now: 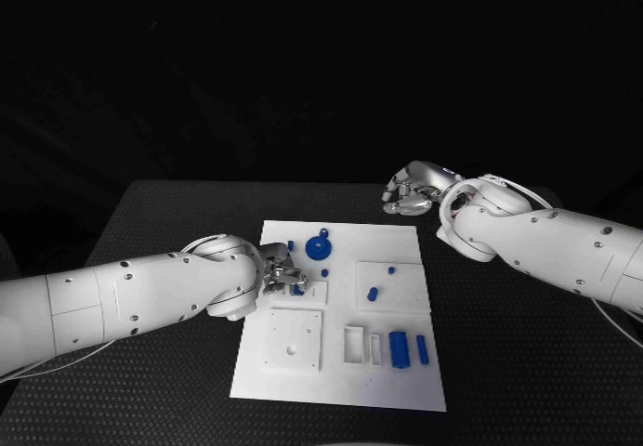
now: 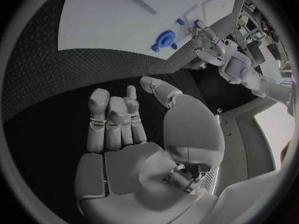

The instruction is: Assemble the parts on the task board

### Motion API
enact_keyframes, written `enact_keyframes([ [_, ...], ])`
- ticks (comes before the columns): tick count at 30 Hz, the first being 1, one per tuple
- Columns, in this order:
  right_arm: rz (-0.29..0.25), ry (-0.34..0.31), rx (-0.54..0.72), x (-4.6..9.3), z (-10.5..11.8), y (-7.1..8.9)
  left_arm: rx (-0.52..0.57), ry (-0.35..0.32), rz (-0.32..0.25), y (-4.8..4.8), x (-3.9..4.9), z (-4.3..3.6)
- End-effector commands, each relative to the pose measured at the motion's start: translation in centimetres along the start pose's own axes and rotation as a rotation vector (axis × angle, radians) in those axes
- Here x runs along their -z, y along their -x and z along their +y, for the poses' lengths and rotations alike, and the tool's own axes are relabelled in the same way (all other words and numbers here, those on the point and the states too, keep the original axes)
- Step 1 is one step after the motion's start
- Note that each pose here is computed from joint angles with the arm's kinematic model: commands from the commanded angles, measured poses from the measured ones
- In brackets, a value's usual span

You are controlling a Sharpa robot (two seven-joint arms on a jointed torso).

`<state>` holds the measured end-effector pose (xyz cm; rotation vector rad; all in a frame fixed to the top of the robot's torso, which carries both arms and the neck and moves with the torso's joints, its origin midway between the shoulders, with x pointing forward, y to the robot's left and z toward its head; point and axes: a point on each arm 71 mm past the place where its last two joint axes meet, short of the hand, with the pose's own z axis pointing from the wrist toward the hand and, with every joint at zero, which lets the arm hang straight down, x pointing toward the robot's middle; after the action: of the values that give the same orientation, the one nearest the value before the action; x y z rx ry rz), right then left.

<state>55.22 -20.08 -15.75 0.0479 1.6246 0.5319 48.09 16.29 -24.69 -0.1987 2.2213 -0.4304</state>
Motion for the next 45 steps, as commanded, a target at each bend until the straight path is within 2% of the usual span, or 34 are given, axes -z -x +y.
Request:
enact_keyframes([
  [1, 0.013, 0.007, 0.004, 0.0, 0.1, -0.1, -0.041, -0.016, 0.045, -1.04, -0.2, -0.56],
  [10, 0.017, 0.008, 0.004, 0.0, 0.1, -0.1, -0.129, -0.027, 0.058, -1.25, -0.34, -1.23],
  [27, 0.022, 0.009, 0.005, 0.0, 0.2, -0.2, -0.153, -0.025, 0.092, -1.4, -0.64, -1.83],
  [45, 0.023, 0.009, 0.005, 0.0, 0.1, -0.2, -0.143, -0.004, 0.083, -1.04, -0.8, -1.18],
])
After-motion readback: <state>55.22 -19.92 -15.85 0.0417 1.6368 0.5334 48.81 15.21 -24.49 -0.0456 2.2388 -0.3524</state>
